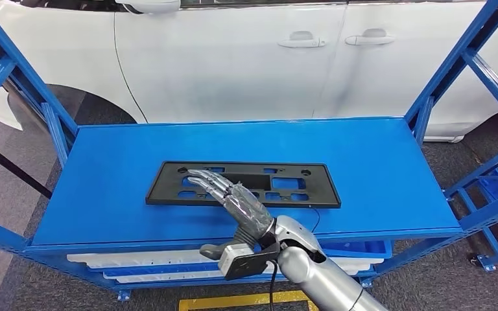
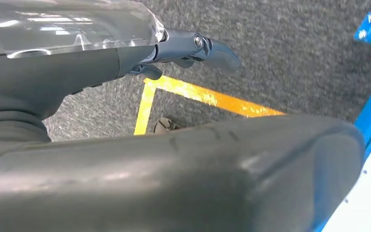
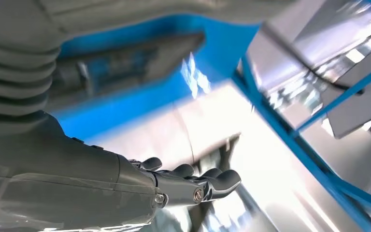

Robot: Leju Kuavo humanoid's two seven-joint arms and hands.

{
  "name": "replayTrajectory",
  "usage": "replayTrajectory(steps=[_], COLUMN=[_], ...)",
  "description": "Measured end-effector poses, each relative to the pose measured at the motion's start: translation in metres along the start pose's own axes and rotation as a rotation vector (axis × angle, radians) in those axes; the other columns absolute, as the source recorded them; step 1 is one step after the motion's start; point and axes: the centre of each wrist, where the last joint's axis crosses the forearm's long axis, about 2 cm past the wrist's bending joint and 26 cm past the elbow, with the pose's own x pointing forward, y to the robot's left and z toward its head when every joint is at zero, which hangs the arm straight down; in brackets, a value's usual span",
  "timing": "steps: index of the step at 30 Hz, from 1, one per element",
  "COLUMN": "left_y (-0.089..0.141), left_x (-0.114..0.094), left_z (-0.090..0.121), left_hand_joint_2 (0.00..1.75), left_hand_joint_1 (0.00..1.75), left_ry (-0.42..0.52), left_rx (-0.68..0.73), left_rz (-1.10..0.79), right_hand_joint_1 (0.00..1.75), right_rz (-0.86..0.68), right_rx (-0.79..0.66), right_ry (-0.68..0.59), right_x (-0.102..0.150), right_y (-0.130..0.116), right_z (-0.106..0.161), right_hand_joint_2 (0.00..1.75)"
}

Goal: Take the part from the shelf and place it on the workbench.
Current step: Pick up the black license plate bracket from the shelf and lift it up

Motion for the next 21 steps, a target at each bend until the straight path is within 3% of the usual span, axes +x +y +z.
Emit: replayTrajectory(steps=[3,8,21], left_y=[-0.001,-0.001,0.003], left_x=[0.001,0.0,0.0], left_z=[0.0,0.0,0.0], left_hand_joint_2=[0.0,0.0,0.0], left_hand_joint_1=[0.0,0.0,0.0], left_ry=[-0.001,-0.008,-0.013], left_rx=[0.001,-0.005,-0.023], left_rz=[-0.001,-0.002,-0.013], right_hand_joint_1=[0.0,0.0,0.0], right_rz=[0.213,0.444,0.621], right_rx=[-0.014,0.014,0.163], right_ry=[-0.017,-0.006,0.067], right_x=[0.001,-0.002,-0.029], right_y=[0.006,0.021,0.036], right_z=[-0.008,-0.012,-0.006], right_hand_joint_2=[1.75,1.75,1.75])
